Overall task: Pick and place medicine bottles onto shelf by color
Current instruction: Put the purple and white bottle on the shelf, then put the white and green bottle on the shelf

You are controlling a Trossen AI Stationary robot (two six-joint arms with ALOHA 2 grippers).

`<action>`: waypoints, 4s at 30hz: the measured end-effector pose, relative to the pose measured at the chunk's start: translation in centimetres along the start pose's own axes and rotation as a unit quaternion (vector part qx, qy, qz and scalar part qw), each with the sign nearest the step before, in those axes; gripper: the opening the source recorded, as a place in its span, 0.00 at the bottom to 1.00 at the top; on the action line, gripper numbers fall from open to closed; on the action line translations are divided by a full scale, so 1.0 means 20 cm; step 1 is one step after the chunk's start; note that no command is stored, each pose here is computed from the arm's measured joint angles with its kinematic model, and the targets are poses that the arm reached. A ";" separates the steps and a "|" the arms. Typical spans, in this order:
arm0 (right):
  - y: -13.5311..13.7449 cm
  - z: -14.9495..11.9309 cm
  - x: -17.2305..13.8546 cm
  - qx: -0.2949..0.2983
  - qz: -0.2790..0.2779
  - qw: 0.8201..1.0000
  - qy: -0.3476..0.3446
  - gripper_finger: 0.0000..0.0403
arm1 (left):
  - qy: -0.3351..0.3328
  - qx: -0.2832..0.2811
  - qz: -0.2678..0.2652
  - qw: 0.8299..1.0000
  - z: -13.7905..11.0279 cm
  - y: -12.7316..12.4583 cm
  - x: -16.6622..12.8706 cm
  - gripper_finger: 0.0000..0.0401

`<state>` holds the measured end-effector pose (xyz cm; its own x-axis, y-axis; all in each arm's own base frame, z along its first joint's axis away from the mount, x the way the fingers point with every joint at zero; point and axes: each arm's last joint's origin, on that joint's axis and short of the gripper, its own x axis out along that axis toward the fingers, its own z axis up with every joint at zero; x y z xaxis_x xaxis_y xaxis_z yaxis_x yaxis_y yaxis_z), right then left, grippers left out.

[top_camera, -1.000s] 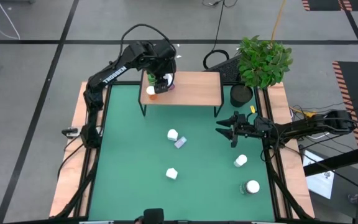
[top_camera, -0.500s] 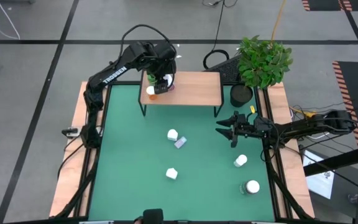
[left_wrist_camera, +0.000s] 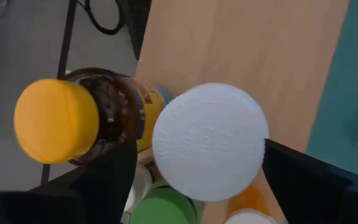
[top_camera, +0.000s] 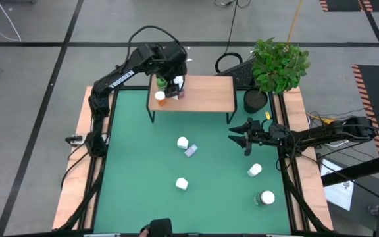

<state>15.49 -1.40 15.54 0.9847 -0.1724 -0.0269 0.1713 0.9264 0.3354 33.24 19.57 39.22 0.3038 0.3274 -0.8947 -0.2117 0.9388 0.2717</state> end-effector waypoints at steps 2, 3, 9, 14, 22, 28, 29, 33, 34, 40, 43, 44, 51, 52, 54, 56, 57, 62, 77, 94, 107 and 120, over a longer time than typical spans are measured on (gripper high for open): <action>0.00 0.00 0.00 0.004 0.000 1.000 0.000 0.46 | 0.002 -0.001 0.004 1.000 0.00 0.00 0.00 0.82; 0.00 0.00 0.00 0.005 0.000 1.000 0.000 0.46 | 0.002 -0.001 0.005 1.000 0.00 0.00 0.00 0.81; 0.00 0.00 0.00 0.005 0.000 1.000 0.000 0.46 | 0.004 0.004 0.007 1.000 0.00 0.00 0.00 0.77; 0.00 0.00 0.00 0.004 0.000 1.000 0.001 0.46 | 0.011 0.004 0.025 1.000 0.00 0.01 0.00 0.77; 0.00 0.00 0.00 0.003 -0.001 1.000 0.004 0.46 | 0.015 0.008 0.032 0.999 0.00 0.01 0.00 0.77; 0.00 0.00 0.00 0.004 -0.002 1.000 0.004 0.46 | 0.022 0.012 0.045 0.999 -0.01 0.00 -0.02 0.76; 0.00 0.00 0.00 0.004 -0.002 1.000 0.004 0.46 | 0.019 0.012 0.046 0.999 -0.01 0.00 -0.03 0.76; 0.00 0.00 0.00 0.004 -0.002 1.000 0.004 0.46 | 0.005 0.012 0.051 0.999 -0.02 -0.01 -0.09 0.76; 0.00 0.00 0.00 0.004 -0.001 1.000 0.004 0.46 | -0.001 0.011 0.053 0.999 -0.03 -0.02 -0.11 0.76; 0.00 0.00 0.00 0.003 -0.001 1.000 0.003 0.46 | -0.037 -0.004 0.067 0.997 -0.05 -0.01 -0.22 0.76; 0.00 0.00 0.00 0.000 0.000 1.000 0.000 0.46 | -0.061 -0.025 0.074 0.995 -0.05 -0.02 -0.28 0.76; 0.00 0.00 0.00 -0.001 0.000 1.000 0.000 0.46 | -0.070 -0.034 0.075 0.994 -0.05 -0.03 -0.30 0.76; 0.03 0.00 0.00 -0.012 0.041 0.999 0.001 0.46 | -0.132 -0.048 0.049 0.989 -0.03 -0.17 -0.44 0.76; 0.04 0.01 0.00 -0.015 0.056 0.998 -0.004 0.46 | -0.140 -0.045 0.042 0.988 -0.03 -0.21 -0.45 0.75; 0.07 0.02 -0.01 -0.023 0.081 0.996 -0.020 0.46 | -0.159 -0.036 0.032 0.986 -0.02 -0.27 -0.48 0.74; 0.10 0.03 -0.01 -0.032 0.102 0.994 -0.037 0.46 | -0.174 -0.021 0.020 0.984 0.00 -0.36 -0.48 0.72; 0.11 0.03 -0.02 -0.038 0.108 0.993 -0.037 0.46 | -0.183 -0.015 0.013 0.983 0.01 -0.40 -0.48 0.71; 0.18 0.00 0.02 -0.075 0.081 0.993 0.035 0.46 | -0.258 0.024 -0.061 0.964 0.00 -0.66 -0.40 0.65; 0.43 0.12 0.06 -0.118 0.001 0.991 0.069 0.46 | -0.410 0.016 -0.132 0.902 -0.53 -1.30 -0.13 0.54; 0.80 0.18 0.13 -0.047 0.104 0.948 0.299 0.46 | -0.498 -0.011 -0.129 0.858 -0.93 -1.35 0.33 0.53; 0.83 0.13 -0.03 -0.176 0.002 0.942 0.286 0.46 | -0.514 -0.005 -0.116 0.850 -0.92 -1.34 0.32 0.53; 1.01 0.18 -0.11 -0.042 0.073 0.962 0.260 0.46 | -0.506 -0.064 -0.168 0.844 -0.91 -1.33 0.33 0.53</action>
<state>16.73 16.49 25.71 0.8783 0.1316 -0.4597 0.0106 0.9558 0.2938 24.05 -5.24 19.69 0.9904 0.0288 -0.1353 -0.0339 0.9988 -0.0354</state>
